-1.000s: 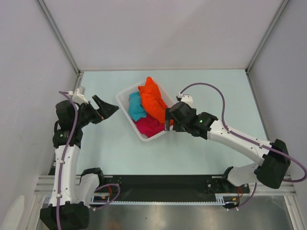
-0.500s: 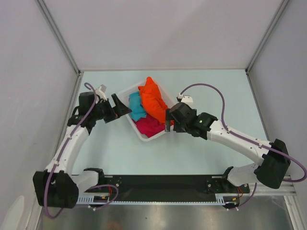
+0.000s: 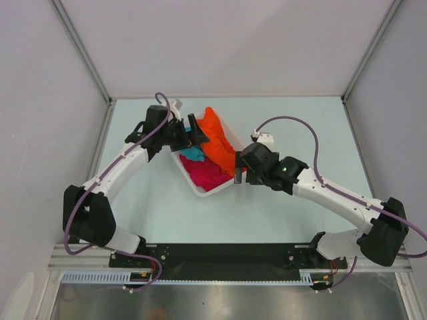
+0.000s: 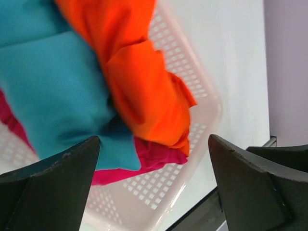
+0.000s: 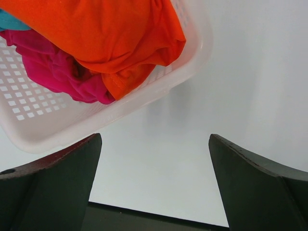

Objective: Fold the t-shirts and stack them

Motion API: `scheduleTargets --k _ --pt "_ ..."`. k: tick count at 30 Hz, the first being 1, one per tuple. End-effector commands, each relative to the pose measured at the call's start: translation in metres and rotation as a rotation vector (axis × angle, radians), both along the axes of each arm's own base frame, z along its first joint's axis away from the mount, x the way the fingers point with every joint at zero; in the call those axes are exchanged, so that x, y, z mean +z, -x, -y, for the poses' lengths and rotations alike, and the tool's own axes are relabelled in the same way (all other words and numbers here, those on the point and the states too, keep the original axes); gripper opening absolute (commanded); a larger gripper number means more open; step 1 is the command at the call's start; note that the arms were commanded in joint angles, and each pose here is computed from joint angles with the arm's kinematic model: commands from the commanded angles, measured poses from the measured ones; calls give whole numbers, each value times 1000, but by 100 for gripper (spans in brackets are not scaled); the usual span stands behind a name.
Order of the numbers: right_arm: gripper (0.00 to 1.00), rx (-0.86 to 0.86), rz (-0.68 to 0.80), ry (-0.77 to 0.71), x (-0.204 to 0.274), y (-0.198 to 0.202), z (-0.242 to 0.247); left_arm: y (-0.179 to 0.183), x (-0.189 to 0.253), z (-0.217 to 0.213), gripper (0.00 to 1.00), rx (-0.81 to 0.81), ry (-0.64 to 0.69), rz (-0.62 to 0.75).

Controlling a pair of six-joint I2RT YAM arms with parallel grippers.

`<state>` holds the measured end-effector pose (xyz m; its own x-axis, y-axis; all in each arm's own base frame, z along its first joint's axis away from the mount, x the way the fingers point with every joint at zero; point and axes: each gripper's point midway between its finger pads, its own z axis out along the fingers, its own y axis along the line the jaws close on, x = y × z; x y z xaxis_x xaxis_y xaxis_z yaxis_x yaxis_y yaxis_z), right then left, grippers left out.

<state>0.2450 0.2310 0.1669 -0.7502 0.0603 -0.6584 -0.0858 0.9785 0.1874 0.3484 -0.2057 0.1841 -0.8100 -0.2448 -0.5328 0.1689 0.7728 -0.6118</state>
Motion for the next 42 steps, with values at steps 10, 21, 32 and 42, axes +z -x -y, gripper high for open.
scheduleTargets --k 10,21,32,42 --pt "100 -36 11 15 -1 1 20 -31 20 52 100 -63 23 69" --pt "100 -48 1 1 -5 5 26 -39 -41 39 100 -10 -127 -14" --pt "100 -63 1 -5 -4 10 34 -36 -40 80 0 -197 -37 -24" --pt "100 -71 -8 -16 -14 14 37 -42 105 66 0 -143 -27 238"
